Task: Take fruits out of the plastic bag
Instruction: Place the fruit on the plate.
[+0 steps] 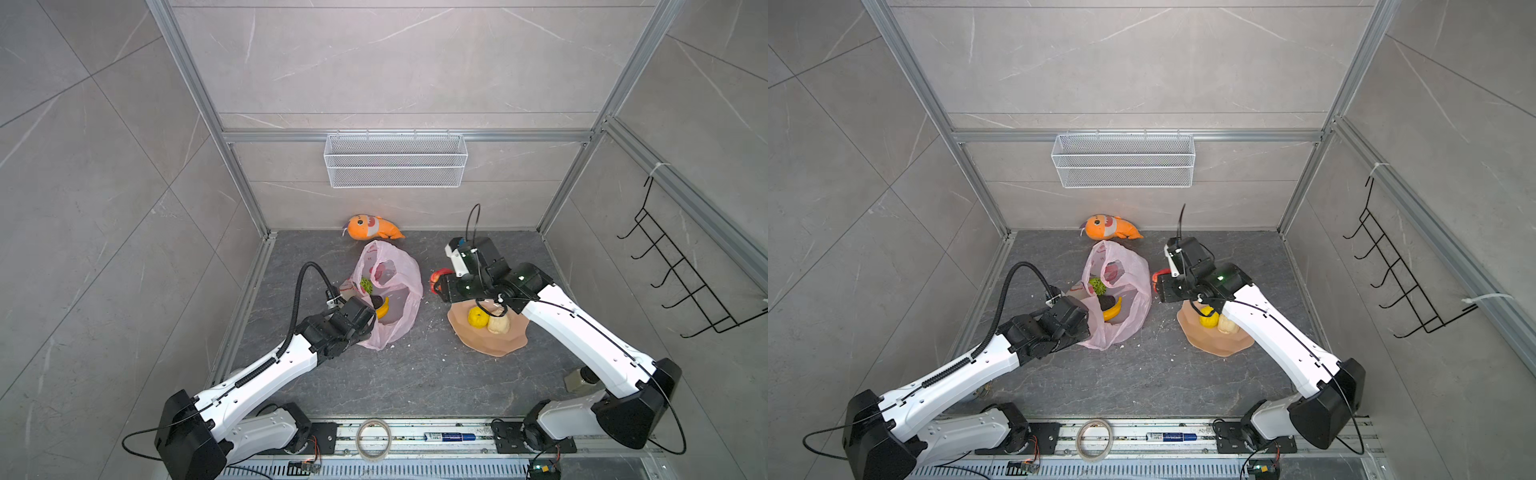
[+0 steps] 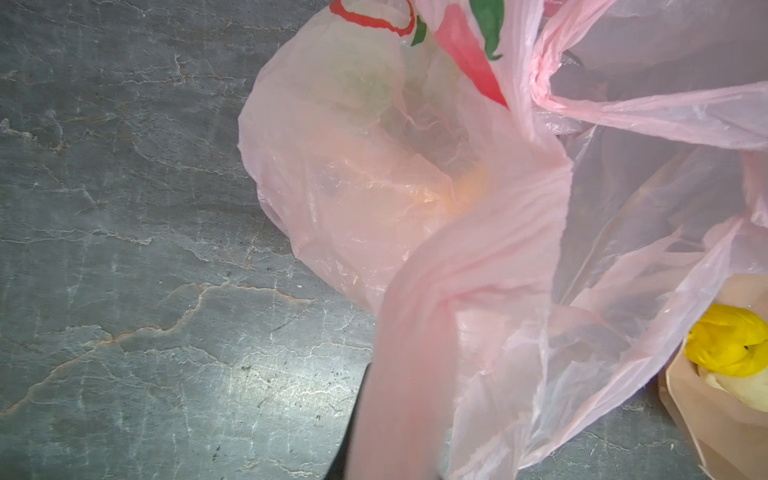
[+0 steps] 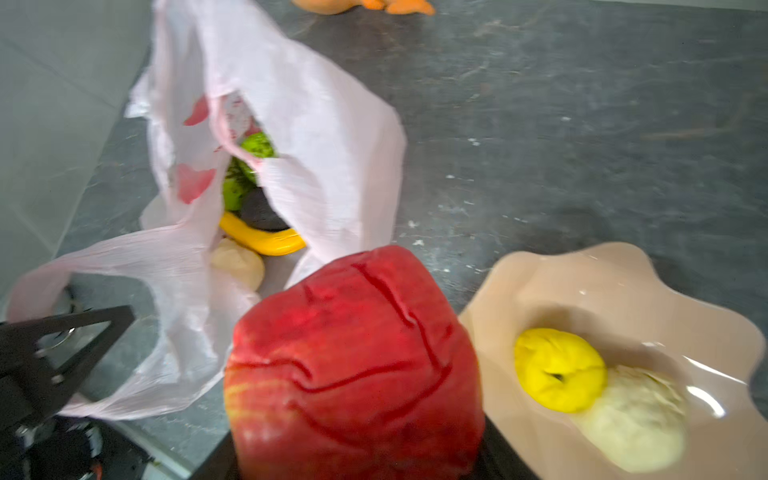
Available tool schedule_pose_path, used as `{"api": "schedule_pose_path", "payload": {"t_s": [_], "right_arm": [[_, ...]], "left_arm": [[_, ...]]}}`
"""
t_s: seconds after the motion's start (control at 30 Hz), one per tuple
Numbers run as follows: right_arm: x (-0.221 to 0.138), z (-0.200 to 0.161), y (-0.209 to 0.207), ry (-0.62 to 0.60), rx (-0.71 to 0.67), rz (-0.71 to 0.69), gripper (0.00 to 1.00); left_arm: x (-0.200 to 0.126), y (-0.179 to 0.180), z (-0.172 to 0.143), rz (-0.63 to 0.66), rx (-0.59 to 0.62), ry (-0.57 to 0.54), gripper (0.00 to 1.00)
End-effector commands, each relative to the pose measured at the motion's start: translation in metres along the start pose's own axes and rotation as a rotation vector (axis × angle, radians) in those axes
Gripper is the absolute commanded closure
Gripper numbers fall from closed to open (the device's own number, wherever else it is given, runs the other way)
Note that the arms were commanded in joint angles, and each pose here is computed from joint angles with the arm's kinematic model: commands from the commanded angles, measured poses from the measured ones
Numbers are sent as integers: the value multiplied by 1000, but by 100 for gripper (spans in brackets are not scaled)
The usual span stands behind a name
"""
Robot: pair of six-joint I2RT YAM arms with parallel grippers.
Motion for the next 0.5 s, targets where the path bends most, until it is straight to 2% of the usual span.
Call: {"api": "schedule_pose_path", "payload": {"t_s": [0.0,0.13,0.47], "right_arm": [[-5,-14,-33,27,26,-129,65],[1,-22,-62,52,60,-219,65],[35,-36,-118,137,180,-319,65]], "left_arm": [[-6,-8,9,-34,4,-22,100],[-4,-7,8,-29,0,-20,100],[-2,-13,10,-34,8,-17,100]]}}
Point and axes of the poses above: each gripper's point midway between its finger pads, its own x axis out along the fingers, its own y axis along the line the jaws close on, z = x × y, the point moved 7 cm from there along -x, back along the fingers
